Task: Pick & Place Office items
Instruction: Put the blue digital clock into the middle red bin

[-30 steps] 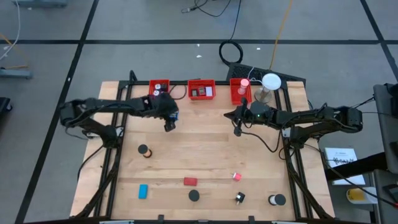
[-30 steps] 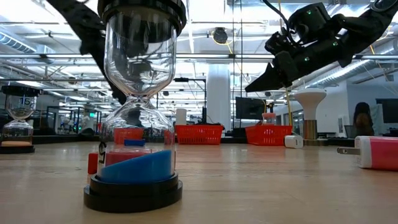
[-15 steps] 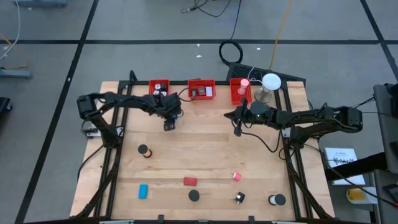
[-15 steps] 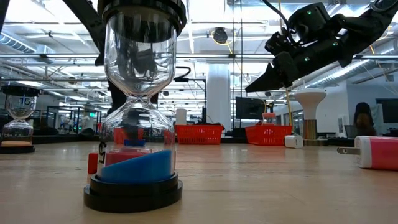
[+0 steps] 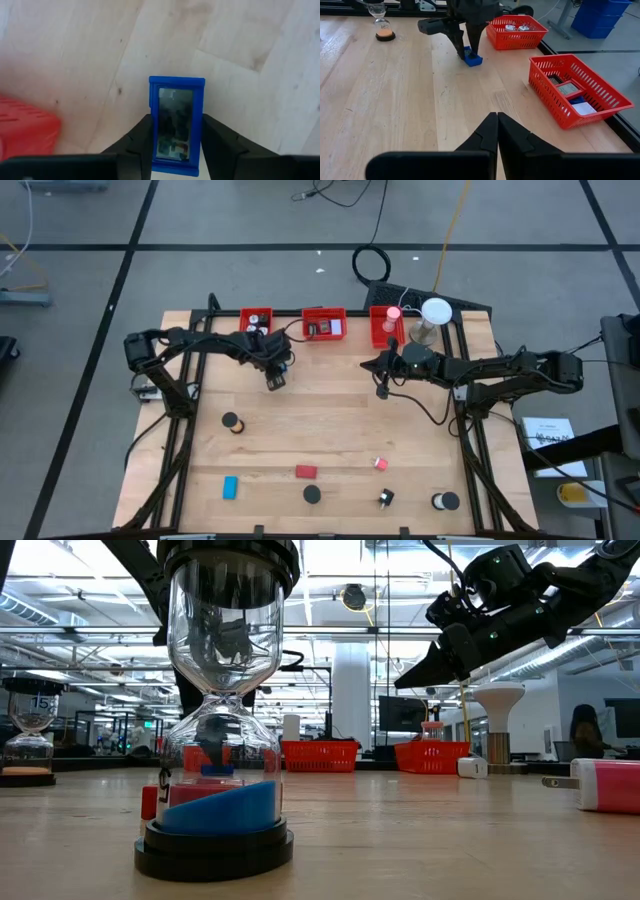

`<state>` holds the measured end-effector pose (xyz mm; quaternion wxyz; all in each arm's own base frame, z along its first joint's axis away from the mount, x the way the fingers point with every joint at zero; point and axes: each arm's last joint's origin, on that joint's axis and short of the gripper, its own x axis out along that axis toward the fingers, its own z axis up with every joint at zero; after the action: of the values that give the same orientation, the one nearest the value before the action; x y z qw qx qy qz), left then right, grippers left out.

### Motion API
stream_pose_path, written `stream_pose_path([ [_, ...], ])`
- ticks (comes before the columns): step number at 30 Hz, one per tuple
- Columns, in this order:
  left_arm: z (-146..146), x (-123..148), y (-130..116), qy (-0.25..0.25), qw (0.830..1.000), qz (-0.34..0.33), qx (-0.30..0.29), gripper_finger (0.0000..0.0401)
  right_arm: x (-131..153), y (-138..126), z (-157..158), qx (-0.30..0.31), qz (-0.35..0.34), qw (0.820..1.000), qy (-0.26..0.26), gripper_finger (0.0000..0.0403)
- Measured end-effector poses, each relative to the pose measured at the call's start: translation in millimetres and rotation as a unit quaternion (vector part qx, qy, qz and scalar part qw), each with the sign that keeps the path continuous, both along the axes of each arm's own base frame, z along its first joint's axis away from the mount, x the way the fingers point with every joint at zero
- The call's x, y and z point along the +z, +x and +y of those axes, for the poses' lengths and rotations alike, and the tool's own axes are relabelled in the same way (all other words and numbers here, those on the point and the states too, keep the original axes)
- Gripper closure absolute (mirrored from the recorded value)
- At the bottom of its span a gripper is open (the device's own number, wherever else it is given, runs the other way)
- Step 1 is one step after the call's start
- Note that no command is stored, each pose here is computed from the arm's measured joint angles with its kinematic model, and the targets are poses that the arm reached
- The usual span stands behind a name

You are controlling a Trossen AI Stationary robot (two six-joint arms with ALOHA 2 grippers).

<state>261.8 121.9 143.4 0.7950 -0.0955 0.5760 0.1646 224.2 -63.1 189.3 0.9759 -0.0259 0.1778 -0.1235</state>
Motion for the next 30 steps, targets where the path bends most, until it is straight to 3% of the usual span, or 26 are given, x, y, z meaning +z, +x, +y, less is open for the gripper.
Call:
stream_pose_path([
  [8, 9, 28, 20, -0.028, 0.993, -0.061, 0.099, 0.0267, 0, 0, 0, 0.002, 0.002, 1.000, -0.006, 0.0399],
  [15, 1, 23, 29, -0.085, 0.959, -0.141, 0.232, 0.0268, 0, 0, 0, 0.002, 0.001, 1.000, -0.005, 0.0399],
  [22, 6, 27, 37, -0.087, 0.929, -0.217, 0.286, 0.0265, 0, 0, 0, 0.002, 0.002, 1.000, -0.006, 0.0399],
  [30, 35, 65, 48, -0.055, 0.900, -0.289, 0.321, 0.0264, 0, 0, 0, 0.002, 0.002, 1.000, -0.005, 0.0399],
])
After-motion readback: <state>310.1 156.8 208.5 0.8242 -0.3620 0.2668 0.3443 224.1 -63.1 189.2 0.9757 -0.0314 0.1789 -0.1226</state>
